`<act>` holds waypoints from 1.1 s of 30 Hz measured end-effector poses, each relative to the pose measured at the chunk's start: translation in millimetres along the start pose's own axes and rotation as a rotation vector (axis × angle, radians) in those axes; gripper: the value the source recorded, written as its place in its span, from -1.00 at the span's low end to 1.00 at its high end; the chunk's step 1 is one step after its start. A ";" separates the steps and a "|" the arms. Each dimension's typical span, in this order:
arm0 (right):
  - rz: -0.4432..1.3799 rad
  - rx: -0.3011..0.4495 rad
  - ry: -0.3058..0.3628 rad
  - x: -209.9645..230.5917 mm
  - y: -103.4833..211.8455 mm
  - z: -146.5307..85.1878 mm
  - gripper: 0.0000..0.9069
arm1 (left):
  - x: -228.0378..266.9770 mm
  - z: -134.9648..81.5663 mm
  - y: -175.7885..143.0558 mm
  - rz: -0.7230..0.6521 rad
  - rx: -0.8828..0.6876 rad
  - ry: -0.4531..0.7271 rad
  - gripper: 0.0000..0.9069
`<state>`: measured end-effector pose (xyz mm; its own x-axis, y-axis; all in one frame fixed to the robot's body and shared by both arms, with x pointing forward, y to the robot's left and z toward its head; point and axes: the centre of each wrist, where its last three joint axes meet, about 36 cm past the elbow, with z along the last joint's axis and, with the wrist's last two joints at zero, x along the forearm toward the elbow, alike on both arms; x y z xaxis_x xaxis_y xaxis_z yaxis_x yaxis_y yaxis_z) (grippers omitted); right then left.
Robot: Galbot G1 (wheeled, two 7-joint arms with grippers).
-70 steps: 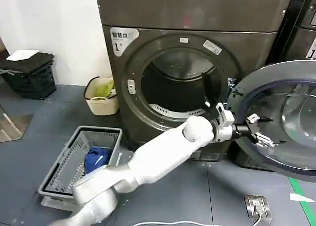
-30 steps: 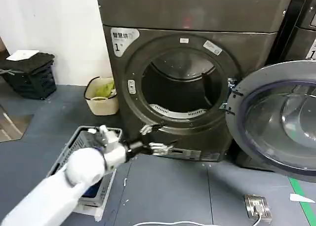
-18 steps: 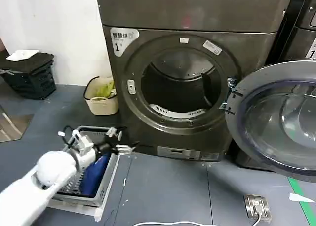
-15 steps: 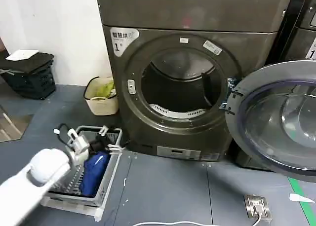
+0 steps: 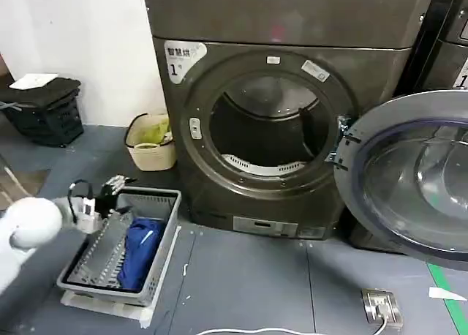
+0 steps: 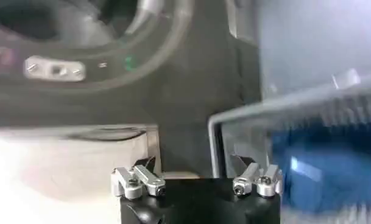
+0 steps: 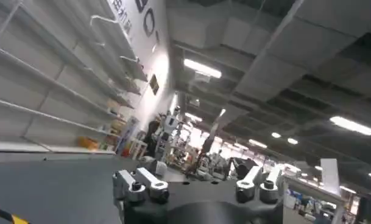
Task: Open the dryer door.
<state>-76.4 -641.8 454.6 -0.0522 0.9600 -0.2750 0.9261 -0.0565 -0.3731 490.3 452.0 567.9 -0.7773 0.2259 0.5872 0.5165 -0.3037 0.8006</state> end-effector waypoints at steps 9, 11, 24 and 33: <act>-0.029 -0.009 0.000 3.5 -3.7 1.0 1.00 | -11.3 28.0 19.3 0.130 -0.402 -0.206 1.00; -0.034 -0.009 -0.003 5.2 -5.6 2.1 1.00 | -20.2 29.6 25.6 0.163 -0.488 -0.263 1.00; -0.042 -0.071 0.004 13.1 -10.6 4.5 1.00 | -66.7 17.3 68.4 0.326 -0.715 -0.289 1.00; -0.059 -0.075 -0.009 15.0 -8.7 1.1 1.00 | -72.9 20.6 68.5 0.365 -0.721 -0.273 1.00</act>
<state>-85.7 -627.2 452.8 -0.1100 0.9587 -0.2624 0.9468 0.0207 -0.3212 589.7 433.8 582.3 -0.4447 0.1866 0.8760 0.2908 -0.8950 0.3382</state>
